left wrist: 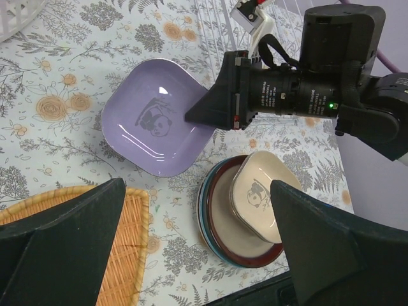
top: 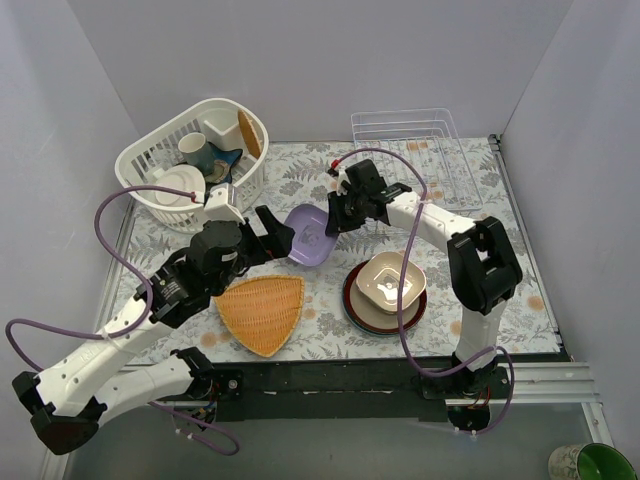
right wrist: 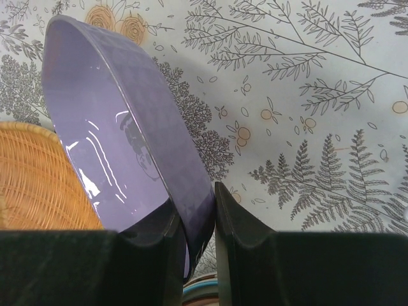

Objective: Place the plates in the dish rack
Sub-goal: Place the plate at the center of the board.

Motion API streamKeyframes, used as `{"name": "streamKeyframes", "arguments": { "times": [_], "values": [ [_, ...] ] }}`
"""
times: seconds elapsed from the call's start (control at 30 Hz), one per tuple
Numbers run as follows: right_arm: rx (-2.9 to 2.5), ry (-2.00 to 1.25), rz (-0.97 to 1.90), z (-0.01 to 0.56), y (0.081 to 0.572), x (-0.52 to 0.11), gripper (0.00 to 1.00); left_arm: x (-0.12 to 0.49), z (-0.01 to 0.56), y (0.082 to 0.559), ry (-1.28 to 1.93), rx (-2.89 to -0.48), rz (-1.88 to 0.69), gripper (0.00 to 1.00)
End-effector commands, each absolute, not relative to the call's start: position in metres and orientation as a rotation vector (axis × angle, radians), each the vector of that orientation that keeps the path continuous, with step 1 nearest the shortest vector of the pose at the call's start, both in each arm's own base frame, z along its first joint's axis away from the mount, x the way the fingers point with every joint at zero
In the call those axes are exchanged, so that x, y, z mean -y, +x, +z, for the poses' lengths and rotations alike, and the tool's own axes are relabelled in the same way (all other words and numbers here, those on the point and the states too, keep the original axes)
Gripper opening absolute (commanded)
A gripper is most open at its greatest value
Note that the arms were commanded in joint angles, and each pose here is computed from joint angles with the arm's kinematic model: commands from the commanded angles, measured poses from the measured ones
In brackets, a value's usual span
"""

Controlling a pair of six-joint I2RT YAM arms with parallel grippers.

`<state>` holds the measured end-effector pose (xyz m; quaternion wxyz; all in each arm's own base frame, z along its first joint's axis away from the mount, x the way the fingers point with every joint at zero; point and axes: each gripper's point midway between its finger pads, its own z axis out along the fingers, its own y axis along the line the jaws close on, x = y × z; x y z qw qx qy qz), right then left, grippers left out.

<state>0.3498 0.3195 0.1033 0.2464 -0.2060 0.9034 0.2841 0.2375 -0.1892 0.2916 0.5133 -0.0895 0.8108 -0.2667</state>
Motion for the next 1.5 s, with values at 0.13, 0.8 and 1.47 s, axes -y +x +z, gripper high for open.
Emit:
{"name": "streamKeyframes", "arguments": {
  "times": [0.13,0.8,1.47],
  "values": [
    [-2.358,-0.561,0.856,0.130,0.369,-0.347,0.01,0.178,0.297,0.236,-0.255,-1.929,-0.625,0.98],
    [-2.480,-0.597,0.834,0.081,0.355,-0.348,0.01,0.182,0.297,0.236,-0.247,-1.935,-0.639,0.98],
    [-2.511,-0.604,0.812,0.068,0.352,-0.346,0.05,0.181,0.295,0.235,-0.249,-1.938,-0.634,0.98]
  ]
}}
